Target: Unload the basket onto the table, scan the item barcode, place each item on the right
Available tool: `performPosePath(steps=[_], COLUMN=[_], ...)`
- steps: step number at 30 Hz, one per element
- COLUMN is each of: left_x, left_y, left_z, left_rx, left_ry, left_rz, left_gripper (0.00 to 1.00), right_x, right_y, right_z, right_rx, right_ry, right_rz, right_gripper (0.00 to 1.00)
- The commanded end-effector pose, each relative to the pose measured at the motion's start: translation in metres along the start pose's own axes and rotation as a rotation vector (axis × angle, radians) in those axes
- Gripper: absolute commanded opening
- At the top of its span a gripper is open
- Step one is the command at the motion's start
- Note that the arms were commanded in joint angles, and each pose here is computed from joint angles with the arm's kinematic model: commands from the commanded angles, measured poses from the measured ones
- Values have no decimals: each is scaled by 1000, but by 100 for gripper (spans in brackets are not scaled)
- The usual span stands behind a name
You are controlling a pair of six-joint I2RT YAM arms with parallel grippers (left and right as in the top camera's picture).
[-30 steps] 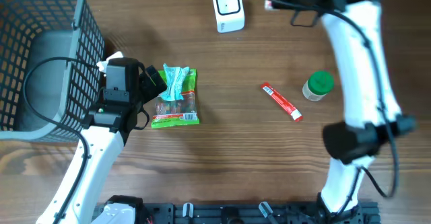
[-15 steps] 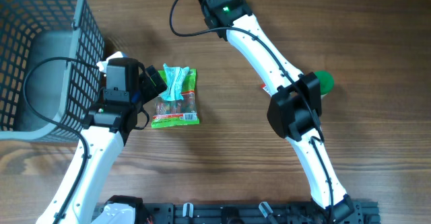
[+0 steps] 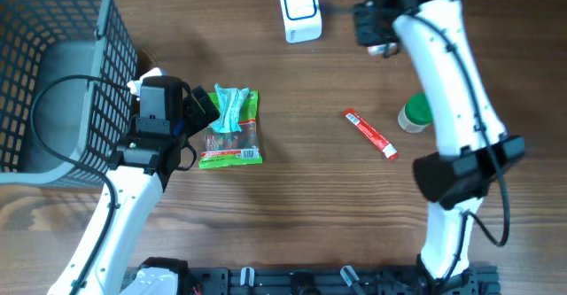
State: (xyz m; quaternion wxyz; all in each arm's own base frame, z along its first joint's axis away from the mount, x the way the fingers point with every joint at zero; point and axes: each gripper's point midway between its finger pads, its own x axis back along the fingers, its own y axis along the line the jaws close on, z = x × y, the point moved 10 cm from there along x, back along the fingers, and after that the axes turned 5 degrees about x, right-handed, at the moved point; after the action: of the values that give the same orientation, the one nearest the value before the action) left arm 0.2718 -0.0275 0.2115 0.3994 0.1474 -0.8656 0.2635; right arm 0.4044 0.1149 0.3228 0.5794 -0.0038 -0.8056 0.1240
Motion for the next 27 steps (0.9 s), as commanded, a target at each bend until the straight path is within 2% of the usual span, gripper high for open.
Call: performPosePath(steps=[1,5,7,15,16,20,21,23,27], left_x=[2,2,2,2,2,2,2,2,2], left_y=[0,0,0,0,0,0,0,0,0], left_z=[-4,-4,-4,-4,-4,-4,-4,-4,-4], left_rx=[-6,-6,-6,-6,-6,-6,-6,-6,-6], left_ry=[-18,-18,-18,-18,-18,-18,-18,-18,-18], left_rz=[-1,-2,-2,-1,-1,-2,-1,-2,-1], left_gripper=[100,100,100,100,100,100,100,100,100], right_x=[-68,-122,-143,-178,-178,-171,-164,-154,-142], right_y=[-2,1,4,-8,-9,-10,-12,-14,-1], right_z=[13,44,55,74,73,62,56,49,56], right_rx=[-85,-81,-72,-37,-31,-13,-21,-28,-20], right_ry=[220,382,413,402,397,354,326,304,374], right_rz=[-163,-143,-116,157,165,158,156,154,7], right_gripper=[4,4,4,4,19,36,64,67,58])
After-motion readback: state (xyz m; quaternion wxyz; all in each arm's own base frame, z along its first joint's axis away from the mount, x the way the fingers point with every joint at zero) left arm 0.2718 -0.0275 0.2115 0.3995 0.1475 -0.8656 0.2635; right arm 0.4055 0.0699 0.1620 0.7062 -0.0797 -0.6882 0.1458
